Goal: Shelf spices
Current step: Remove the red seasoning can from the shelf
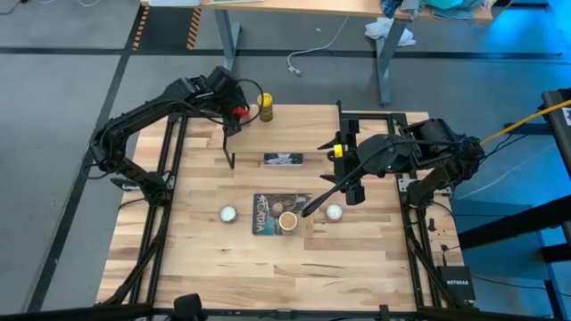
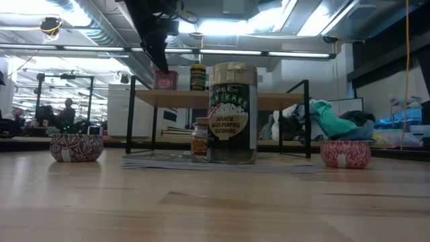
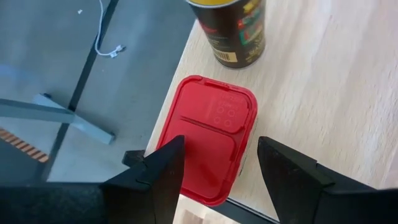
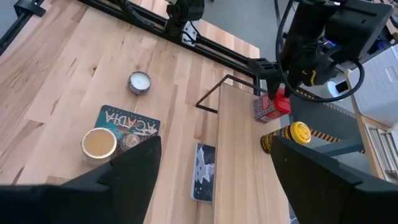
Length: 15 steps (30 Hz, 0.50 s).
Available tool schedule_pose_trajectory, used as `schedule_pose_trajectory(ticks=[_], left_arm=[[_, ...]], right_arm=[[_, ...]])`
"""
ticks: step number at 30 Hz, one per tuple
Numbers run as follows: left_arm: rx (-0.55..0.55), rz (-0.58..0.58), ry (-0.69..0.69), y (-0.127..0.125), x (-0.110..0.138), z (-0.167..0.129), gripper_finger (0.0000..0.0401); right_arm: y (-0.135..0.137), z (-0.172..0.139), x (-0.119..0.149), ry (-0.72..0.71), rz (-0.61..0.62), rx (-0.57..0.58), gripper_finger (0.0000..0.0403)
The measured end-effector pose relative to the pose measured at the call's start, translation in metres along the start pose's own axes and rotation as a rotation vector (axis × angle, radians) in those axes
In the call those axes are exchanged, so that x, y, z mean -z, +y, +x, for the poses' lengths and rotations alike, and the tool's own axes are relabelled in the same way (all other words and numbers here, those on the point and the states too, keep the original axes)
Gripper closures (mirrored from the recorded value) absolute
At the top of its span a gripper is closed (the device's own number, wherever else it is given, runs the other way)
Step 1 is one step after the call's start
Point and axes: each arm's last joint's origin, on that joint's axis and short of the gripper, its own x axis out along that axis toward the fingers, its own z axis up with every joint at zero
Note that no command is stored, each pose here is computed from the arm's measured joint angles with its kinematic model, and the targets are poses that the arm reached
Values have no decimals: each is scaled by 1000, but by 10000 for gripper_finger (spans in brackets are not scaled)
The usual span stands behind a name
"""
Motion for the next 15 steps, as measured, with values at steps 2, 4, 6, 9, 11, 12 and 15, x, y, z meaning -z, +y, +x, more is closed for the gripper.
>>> schedule_pose_trajectory(ticks=[2,4,6,9,11,12,15], left_arm=[[-4,27,-1,-2,-1,-1,205],[-1,53,7,-3,0,-2,205],[5,73,19,-3,1,-2,205],[12,91,21,-6,1,-3,205],[18,99,18,-6,1,-3,205],[29,98,13,-6,1,-3,205],[47,92,4,-7,1,-3,205]], right_arm=[[0,0,0,0,0,0,95],[0,0,0,0,0,0,95],[0,0,0,0,1,0,95],[0,0,0,0,1,-1,95],[0,0,0,0,1,-1,95],[0,0,0,0,1,-1,95],[0,0,0,0,0,-1,95]])
